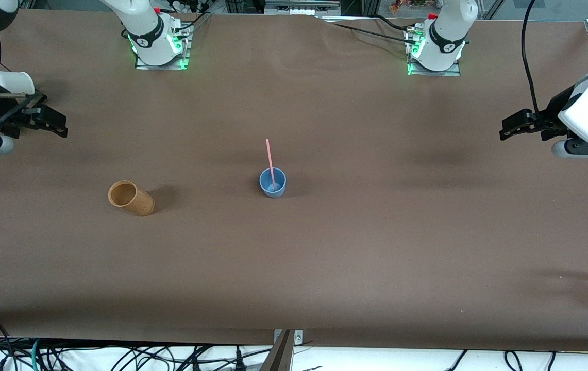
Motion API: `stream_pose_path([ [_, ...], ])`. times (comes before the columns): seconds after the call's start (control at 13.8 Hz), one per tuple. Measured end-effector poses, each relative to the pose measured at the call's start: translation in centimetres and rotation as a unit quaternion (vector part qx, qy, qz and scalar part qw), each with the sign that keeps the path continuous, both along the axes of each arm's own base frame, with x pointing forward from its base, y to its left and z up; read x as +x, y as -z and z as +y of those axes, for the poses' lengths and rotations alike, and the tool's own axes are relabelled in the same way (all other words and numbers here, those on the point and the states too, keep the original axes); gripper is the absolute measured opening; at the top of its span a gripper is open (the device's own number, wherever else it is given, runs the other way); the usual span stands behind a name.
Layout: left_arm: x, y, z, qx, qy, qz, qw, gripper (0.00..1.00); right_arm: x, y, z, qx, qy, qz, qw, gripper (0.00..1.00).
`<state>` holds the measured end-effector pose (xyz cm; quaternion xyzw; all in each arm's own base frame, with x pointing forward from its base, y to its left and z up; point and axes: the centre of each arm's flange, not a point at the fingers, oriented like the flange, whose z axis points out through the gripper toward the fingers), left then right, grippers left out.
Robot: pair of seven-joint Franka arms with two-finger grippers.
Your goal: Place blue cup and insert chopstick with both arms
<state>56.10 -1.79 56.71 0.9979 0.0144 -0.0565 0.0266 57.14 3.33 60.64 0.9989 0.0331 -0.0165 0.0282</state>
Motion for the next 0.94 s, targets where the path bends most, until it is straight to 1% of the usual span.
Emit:
stream_pose_path([
  [0.07,0.0,0.0,0.0,0.0,0.0,0.0,1.0,1.0,-0.9,0.1,-0.4,0.01,0.004,-0.007,1.0,1.0],
  [0.15,0.0,0.0,0.0,0.0,0.0,0.0,1.0,1.0,-1.8,0.4,-1.1,0.025,0.006,-0.008,1.0,1.0],
  [0.29,0.1,0.1,0.0,0.0,0.0,0.001,1.0,1.0,-2.6,1.1,-2.5,0.038,-0.003,-0.004,0.999,1.0],
  [0.51,0.1,0.2,0.0,0.0,0.0,0.001,1.0,1.0,-2.6,2.1,-3.4,0.04,0.0,0.003,0.999,1.0],
  [0.73,0.1,0.2,0.0,0.0,0.0,0.001,1.0,1.0,-2.5,2.3,-4.3,0.04,0.004,0.003,0.999,1.0],
  [0.94,0.1,0.2,0.0,0.0,0.0,0.001,1.0,1.0,-2.3,2.9,-4.8,0.04,0.007,0.009,0.999,1.0],
])
